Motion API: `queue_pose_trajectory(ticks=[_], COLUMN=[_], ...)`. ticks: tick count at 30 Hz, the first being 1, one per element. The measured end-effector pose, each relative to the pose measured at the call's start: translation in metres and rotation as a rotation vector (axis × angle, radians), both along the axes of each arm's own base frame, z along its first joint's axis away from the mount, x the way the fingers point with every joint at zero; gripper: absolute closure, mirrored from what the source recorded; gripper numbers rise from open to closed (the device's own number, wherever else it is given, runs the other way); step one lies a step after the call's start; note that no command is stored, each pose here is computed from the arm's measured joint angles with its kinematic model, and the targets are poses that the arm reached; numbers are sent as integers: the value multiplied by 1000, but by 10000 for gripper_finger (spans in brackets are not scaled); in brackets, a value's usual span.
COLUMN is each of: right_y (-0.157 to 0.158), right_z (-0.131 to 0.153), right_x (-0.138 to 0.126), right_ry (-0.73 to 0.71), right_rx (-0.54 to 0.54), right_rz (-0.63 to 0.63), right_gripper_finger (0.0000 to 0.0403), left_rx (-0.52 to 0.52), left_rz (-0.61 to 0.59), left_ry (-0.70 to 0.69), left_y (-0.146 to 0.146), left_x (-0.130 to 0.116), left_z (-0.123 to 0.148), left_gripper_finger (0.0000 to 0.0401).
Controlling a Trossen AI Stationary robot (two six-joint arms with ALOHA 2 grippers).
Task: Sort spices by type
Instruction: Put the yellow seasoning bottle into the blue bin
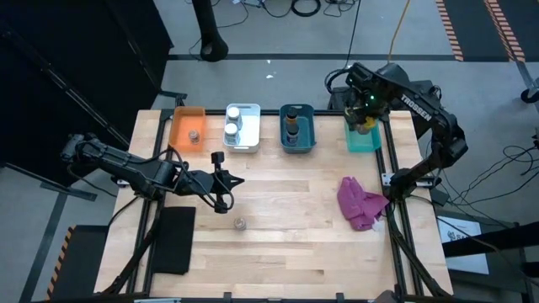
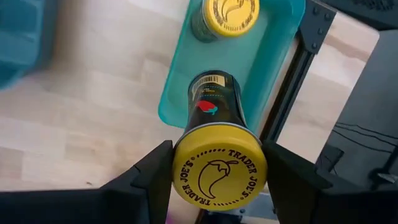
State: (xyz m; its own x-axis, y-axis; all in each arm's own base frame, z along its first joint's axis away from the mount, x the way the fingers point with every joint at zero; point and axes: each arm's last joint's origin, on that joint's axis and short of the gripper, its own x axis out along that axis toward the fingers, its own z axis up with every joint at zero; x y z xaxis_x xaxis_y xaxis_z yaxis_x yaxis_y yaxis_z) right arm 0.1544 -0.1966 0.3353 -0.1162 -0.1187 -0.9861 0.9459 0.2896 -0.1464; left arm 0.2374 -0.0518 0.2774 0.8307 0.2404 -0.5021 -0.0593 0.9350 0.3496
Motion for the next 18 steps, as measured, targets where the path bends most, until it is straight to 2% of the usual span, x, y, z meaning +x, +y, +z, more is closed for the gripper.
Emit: queue_pose_trajectory(ticks=[6, 18], right_y=[-2, -6], right_z=[-6, -11], right_x=[-4, -2], right_ry=[37, 14], right_rx=[3, -12], right_rz=[-10, 29], right_gripper_finger=[211, 211], left_rx=[1, 15], left_rz=[0, -9], left_ry=[0, 4], left_y=[0, 0], left_x=[0, 0], left_z=[0, 0], left_gripper_finger=[390, 390])
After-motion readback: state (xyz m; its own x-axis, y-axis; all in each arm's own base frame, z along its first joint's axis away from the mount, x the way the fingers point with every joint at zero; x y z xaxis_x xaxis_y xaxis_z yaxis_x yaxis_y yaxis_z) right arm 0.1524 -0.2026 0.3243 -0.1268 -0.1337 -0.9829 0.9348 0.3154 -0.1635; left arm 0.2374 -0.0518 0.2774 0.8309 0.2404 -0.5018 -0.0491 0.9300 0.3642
